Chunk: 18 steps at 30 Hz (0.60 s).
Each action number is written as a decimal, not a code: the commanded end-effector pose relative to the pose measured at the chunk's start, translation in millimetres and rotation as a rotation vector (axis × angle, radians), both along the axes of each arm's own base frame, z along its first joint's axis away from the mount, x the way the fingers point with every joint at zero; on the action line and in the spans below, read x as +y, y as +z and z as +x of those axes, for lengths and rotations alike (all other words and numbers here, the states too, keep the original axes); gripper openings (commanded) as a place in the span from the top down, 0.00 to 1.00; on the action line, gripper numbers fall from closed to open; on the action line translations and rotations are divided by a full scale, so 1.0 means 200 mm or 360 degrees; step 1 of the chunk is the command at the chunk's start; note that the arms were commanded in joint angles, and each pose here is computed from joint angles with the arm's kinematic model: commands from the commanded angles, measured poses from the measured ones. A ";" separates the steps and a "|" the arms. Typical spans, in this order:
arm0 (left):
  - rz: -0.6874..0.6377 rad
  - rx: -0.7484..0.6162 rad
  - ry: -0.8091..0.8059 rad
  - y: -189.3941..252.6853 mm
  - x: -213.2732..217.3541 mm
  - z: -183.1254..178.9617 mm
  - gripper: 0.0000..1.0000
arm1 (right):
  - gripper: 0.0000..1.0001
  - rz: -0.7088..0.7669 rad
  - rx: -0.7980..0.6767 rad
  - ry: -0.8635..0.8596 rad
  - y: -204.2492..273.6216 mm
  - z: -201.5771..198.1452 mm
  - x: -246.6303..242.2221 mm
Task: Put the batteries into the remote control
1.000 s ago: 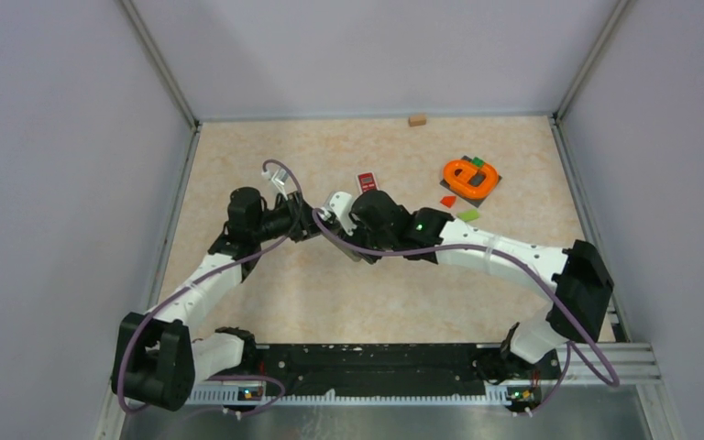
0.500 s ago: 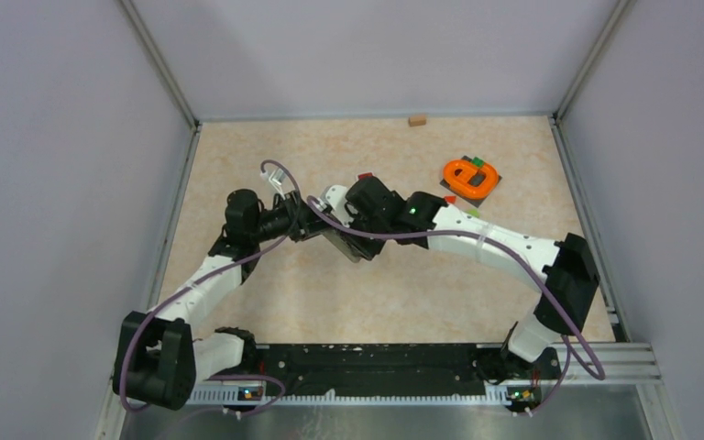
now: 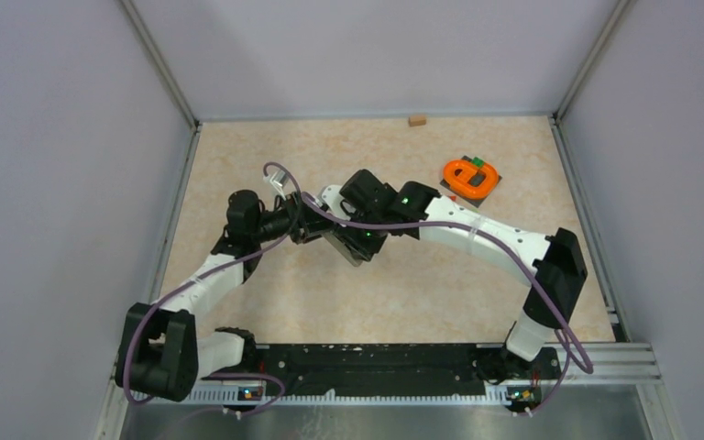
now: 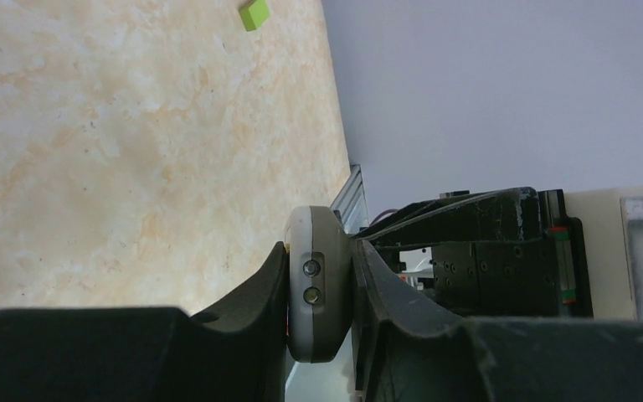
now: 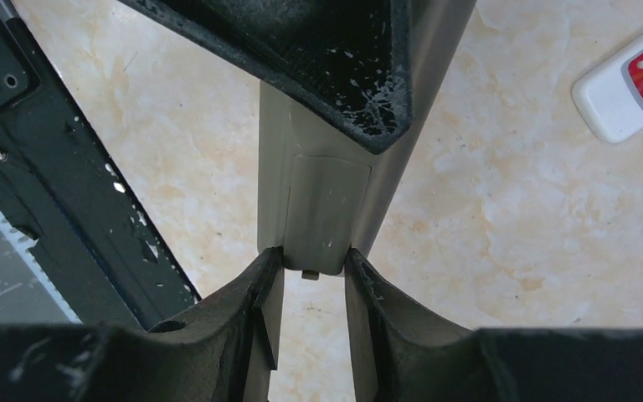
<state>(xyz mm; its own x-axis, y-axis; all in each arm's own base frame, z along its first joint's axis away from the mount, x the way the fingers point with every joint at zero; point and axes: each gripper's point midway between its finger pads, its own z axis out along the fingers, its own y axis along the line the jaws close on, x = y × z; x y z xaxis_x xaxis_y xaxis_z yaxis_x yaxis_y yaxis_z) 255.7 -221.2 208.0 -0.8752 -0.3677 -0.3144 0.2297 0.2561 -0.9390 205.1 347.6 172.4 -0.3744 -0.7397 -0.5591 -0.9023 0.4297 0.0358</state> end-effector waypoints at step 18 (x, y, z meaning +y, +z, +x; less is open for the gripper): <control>-0.0204 -0.0076 -0.0234 0.19 -0.01 -0.09 1.00 | 0.23 0.0210 -0.0038 0.0035 0.11 0.02 0.14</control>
<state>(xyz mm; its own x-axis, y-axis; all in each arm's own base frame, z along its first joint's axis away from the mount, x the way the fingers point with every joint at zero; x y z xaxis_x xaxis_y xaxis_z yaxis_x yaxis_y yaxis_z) 256.3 -216.9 199.6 -0.8994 -0.3791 -0.2177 0.1510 0.1979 -0.9685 202.1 352.8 170.5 -0.3854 -0.7406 -0.5504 -0.9038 0.4233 0.0633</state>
